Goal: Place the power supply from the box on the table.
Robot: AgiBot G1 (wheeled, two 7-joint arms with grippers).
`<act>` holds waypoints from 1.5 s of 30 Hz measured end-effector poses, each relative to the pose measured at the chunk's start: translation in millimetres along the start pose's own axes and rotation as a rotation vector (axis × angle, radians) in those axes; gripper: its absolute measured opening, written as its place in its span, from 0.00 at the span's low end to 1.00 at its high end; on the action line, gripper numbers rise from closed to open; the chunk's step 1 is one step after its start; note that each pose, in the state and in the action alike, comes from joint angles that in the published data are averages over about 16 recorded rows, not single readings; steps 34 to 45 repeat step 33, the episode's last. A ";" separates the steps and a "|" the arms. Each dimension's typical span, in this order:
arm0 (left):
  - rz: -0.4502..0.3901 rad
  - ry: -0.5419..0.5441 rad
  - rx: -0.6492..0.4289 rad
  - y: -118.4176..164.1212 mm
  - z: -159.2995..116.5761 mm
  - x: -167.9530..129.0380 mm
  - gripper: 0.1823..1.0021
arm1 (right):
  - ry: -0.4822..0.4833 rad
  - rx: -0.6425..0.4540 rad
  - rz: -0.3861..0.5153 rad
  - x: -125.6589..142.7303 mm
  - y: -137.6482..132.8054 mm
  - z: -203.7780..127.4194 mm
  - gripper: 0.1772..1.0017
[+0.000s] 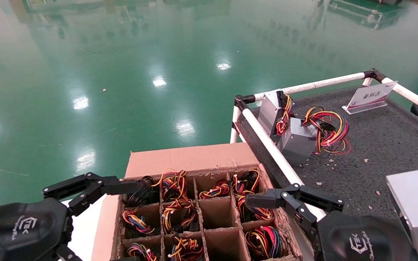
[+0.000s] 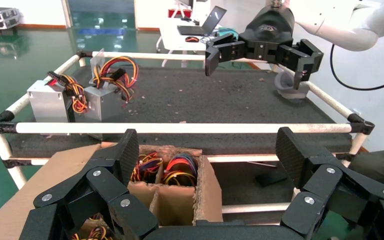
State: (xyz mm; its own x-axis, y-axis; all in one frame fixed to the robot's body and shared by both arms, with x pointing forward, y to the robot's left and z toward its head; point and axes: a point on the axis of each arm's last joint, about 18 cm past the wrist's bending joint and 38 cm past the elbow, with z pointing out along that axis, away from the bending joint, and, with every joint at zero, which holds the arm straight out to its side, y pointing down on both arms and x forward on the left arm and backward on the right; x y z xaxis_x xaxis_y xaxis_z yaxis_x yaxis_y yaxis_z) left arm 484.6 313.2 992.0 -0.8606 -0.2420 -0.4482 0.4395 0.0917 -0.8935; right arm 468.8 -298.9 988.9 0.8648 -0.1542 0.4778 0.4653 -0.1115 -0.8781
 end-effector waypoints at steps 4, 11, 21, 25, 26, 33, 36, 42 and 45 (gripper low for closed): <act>0.000 0.000 0.000 0.0 0.0 0.0 1.00 | 0.008 0.000 0.000 2.5 0.1 -0.7 1.00; 0.000 0.000 0.000 0.0 0.0 0.0 1.00 | 0.017 0.000 0.001 5.3 0.3 -1.5 1.00; 0.000 0.000 0.000 0.0 0.0 0.0 1.00 | 0.023 0.000 0.001 7.3 0.3 -2.1 1.00; 0.000 0.000 0.000 0.0 0.0 0.0 1.00 | 0.024 -0.001 0.001 7.8 0.4 -2.2 1.00; 0.000 0.000 0.000 0.0 0.0 0.0 1.00 | 0.025 -0.001 0.001 7.8 0.4 -2.2 1.00; 0.000 0.000 0.000 0.0 0.0 0.0 1.00 | 0.026 -0.001 0.001 8.1 0.5 -2.3 1.00; 0.000 0.000 0.000 0.0 0.0 0.0 1.00 | 0.026 -0.001 0.001 8.1 0.5 -2.3 1.00; 0.000 0.000 0.000 0.0 0.0 0.0 1.00 | 0.026 -0.001 0.001 8.1 0.5 -2.3 1.00; 0.000 0.000 0.000 0.0 0.0 0.0 1.00 | 0.026 -0.001 0.001 8.1 0.5 -2.3 1.00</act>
